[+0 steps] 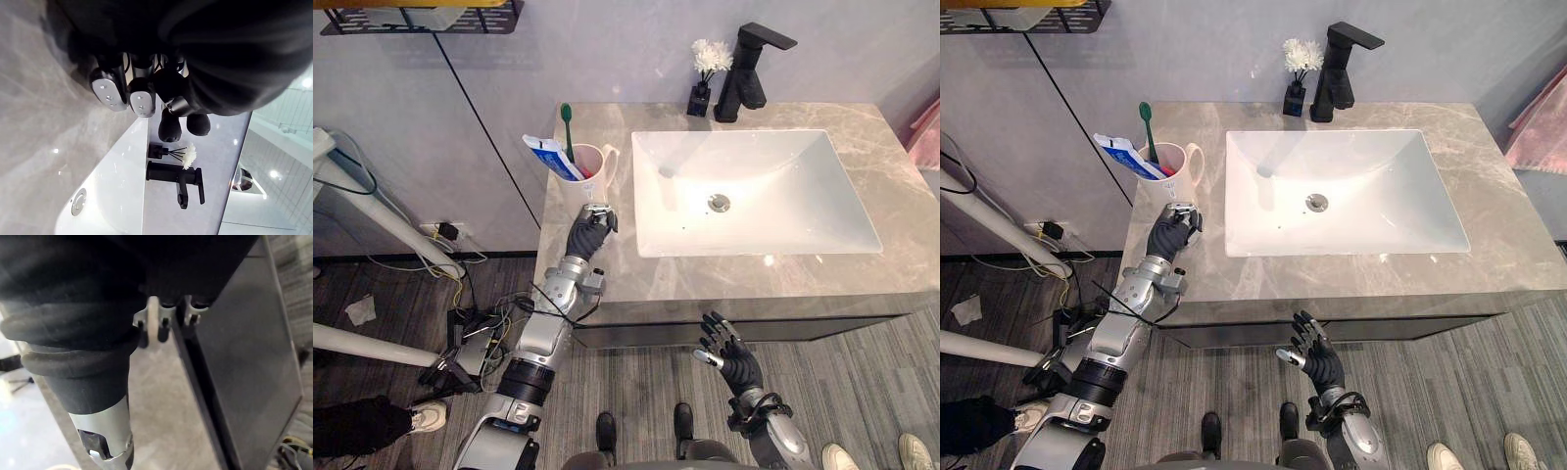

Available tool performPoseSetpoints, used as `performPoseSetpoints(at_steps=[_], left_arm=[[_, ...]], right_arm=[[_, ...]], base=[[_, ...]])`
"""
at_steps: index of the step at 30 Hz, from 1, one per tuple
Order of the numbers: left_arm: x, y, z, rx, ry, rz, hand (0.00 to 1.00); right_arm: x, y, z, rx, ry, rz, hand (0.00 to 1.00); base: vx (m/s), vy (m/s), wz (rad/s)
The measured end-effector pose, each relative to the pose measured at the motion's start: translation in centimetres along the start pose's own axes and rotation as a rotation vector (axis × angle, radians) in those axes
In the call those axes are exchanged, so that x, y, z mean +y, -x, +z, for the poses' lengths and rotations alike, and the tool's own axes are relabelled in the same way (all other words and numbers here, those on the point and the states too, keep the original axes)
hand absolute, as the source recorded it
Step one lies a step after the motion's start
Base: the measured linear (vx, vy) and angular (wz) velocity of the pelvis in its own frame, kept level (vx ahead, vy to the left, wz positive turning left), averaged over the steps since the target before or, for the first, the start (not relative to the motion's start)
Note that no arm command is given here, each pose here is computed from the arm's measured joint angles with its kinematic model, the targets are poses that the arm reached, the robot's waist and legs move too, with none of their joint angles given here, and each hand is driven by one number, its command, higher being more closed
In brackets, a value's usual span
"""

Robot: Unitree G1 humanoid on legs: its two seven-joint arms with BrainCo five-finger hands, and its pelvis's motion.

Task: Organize washtable

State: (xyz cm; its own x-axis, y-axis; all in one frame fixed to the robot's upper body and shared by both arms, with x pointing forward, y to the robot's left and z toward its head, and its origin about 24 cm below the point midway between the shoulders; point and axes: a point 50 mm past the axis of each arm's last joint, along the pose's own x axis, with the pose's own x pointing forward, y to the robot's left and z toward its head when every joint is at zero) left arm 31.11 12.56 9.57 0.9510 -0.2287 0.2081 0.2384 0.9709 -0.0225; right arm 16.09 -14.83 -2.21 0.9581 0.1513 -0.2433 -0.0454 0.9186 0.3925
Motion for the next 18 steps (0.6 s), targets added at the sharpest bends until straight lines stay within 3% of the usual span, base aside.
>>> performPoseSetpoints(at_steps=[18], left_arm=[[0.7, 2.6, -1.0, 0.018, 0.077, 0.047, 1.0]], right_arm=[[0.1, 0.4, -0.4, 0.02, -0.003, 0.007, 0.0]], base=[[0.0, 0.001, 0.04]])
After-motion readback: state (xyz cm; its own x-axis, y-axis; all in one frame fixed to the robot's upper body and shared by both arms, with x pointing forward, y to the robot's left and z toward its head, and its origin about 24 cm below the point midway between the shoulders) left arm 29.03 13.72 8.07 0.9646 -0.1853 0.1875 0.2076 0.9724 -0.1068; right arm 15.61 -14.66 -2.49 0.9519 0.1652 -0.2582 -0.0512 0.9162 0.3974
